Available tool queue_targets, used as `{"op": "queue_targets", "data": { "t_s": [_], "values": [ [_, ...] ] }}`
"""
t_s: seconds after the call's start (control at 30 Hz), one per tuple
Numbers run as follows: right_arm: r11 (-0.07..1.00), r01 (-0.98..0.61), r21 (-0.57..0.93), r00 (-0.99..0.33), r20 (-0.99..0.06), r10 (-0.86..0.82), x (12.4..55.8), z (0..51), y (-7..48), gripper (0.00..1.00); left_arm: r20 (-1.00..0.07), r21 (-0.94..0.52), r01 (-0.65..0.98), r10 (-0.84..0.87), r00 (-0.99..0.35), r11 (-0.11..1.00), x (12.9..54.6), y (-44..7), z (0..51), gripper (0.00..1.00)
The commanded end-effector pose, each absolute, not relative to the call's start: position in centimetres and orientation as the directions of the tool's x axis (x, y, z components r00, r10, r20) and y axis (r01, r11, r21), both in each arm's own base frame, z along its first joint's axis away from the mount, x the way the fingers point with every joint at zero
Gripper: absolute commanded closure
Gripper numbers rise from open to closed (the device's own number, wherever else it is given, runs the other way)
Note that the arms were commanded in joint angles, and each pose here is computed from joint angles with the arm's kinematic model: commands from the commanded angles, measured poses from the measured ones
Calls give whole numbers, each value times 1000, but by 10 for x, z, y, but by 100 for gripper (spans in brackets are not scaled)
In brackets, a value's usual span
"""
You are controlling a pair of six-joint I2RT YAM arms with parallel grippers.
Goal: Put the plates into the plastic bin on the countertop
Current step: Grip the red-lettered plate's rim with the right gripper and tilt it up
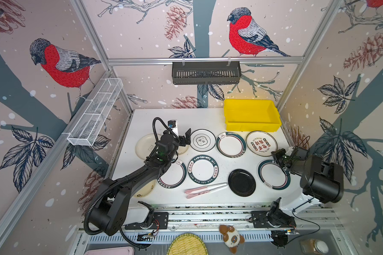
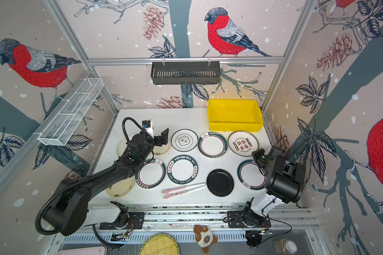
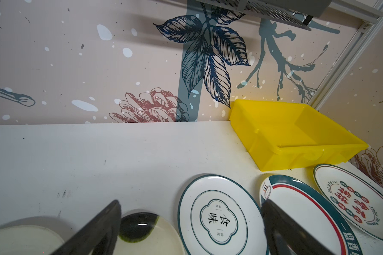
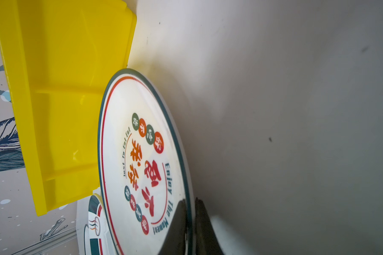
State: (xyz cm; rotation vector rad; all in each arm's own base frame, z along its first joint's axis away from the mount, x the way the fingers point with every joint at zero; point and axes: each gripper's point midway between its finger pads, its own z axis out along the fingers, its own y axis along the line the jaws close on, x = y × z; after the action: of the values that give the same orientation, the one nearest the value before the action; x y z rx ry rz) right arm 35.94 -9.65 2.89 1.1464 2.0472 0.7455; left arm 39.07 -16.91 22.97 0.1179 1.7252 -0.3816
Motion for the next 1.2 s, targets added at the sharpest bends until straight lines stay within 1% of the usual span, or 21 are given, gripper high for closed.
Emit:
{"op": "queue_targets", "data": {
  "t_s": [0.0,0.33,0.5,0.7,0.8,0.9,1.0,1.1,1.17],
  "values": [
    [454,497,739,-380,-285,880,361,32,-99,90,-972,-197,280,-149,-183,940,391,-168,233,2],
    [456,507,732,-361,-300,883,358,39,-103,97,-972,-198,285,-149,-183,938,395,-171,233,2],
    [460,535,708,-290,-357,888,348,50,-113,99,-972,-192,283,-144,-183,940,396,-171,231,2],
    [485,519,704,-244,-422,873,341,77,-116,100,-971,-197,286,-147,-187,938,396,-172,229,2],
    [523,518,677,-219,-486,846,336,95,-115,100,-971,-197,287,-148,-185,938,396,-172,229,2],
    [585,520,622,-206,-573,793,333,116,-113,100,-971,-199,288,-150,-185,937,398,-173,228,2],
    [615,556,559,-199,-629,752,325,131,-113,100,-970,-203,298,-149,-193,933,398,-176,225,2],
    [647,542,537,-177,-680,712,319,150,-106,100,-969,-207,302,-152,-195,931,398,-177,225,2],
    [677,506,534,-163,-712,683,318,166,-97,100,-969,-208,301,-154,-194,930,398,-177,225,2]
  ]
}}
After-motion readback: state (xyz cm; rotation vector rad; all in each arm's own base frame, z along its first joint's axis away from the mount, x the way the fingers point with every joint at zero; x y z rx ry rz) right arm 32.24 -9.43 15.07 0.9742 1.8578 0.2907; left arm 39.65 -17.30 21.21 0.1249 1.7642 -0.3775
